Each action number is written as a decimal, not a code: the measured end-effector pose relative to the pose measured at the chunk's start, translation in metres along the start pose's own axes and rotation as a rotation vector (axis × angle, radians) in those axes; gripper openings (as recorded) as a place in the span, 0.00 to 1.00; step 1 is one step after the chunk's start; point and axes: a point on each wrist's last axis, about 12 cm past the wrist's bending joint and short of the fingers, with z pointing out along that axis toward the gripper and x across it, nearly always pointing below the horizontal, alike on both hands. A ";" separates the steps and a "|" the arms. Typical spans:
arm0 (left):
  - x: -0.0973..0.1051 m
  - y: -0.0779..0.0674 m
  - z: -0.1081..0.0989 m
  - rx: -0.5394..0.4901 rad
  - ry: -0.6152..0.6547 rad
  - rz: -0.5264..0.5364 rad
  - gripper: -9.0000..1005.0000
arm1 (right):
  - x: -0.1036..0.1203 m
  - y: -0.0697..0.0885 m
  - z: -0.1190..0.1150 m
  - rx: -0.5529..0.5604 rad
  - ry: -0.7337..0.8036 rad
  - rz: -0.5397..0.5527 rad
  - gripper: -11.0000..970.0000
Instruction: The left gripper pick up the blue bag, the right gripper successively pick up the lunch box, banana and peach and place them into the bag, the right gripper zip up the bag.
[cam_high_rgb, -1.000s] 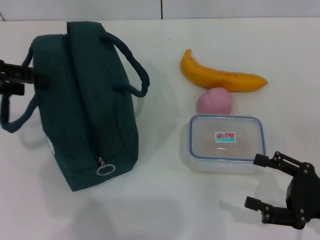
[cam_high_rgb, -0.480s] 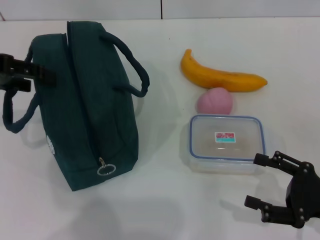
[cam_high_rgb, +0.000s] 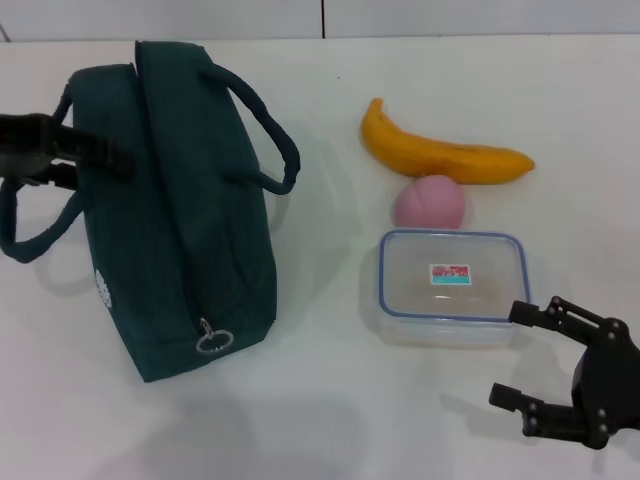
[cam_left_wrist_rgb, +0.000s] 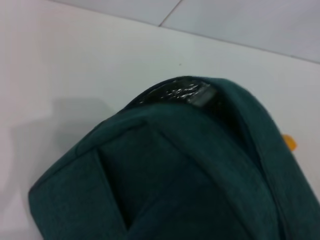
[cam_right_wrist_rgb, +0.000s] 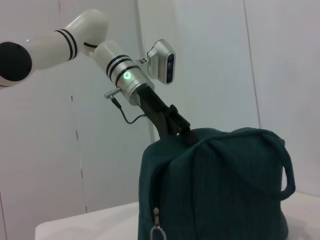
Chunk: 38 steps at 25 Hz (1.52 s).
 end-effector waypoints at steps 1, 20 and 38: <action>0.000 0.000 0.001 -0.006 0.003 -0.001 0.84 | 0.000 0.000 0.000 0.002 -0.001 0.000 0.90; 0.001 -0.001 0.003 0.004 0.001 0.062 0.27 | -0.001 0.000 -0.001 0.013 -0.015 0.004 0.90; 0.002 -0.003 -0.002 0.116 -0.030 0.066 0.05 | -0.013 -0.026 -0.040 0.362 -0.454 0.833 0.90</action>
